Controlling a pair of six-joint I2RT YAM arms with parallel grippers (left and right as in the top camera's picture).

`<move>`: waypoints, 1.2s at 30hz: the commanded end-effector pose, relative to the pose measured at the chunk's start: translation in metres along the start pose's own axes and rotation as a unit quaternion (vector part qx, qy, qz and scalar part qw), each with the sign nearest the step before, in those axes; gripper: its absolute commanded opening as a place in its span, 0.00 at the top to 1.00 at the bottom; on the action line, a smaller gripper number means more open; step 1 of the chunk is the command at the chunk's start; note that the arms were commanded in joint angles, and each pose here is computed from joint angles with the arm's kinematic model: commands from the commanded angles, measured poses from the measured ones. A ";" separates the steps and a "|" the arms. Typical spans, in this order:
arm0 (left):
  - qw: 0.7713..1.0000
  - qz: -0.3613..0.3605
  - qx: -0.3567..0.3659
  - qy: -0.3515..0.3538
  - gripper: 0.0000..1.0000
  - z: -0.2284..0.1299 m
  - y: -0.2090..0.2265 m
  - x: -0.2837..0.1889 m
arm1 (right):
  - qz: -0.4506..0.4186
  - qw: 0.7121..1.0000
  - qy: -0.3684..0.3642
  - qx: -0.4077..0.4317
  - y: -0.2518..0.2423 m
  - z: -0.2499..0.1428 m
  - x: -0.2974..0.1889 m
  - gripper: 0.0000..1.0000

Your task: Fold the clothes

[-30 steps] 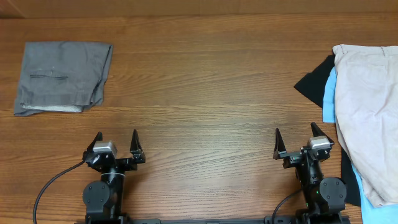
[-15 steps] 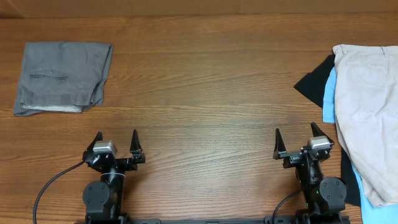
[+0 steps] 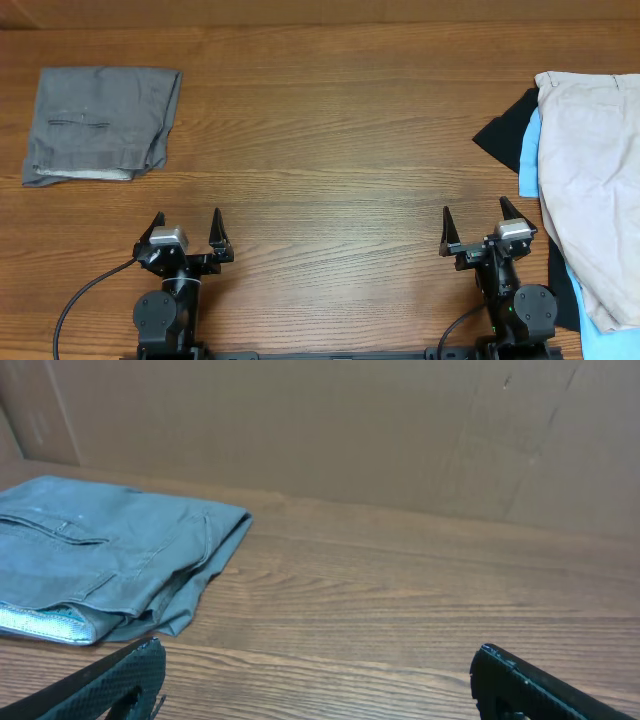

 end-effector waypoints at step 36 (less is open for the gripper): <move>1.000 0.004 0.010 -0.004 0.00 0.000 0.001 0.000 | 0.046 0.989 -0.045 0.132 0.019 0.112 -0.045 0.00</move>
Point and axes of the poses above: each gripper's point midway between its finger pads, its own x axis out along the fingers, its own y axis along the line the jaws close on, z = x × y, the point moved 3 cm from there along -x, back along the fingers, and after that the axes turned 5 degrees about x, right-handed, at the moved point
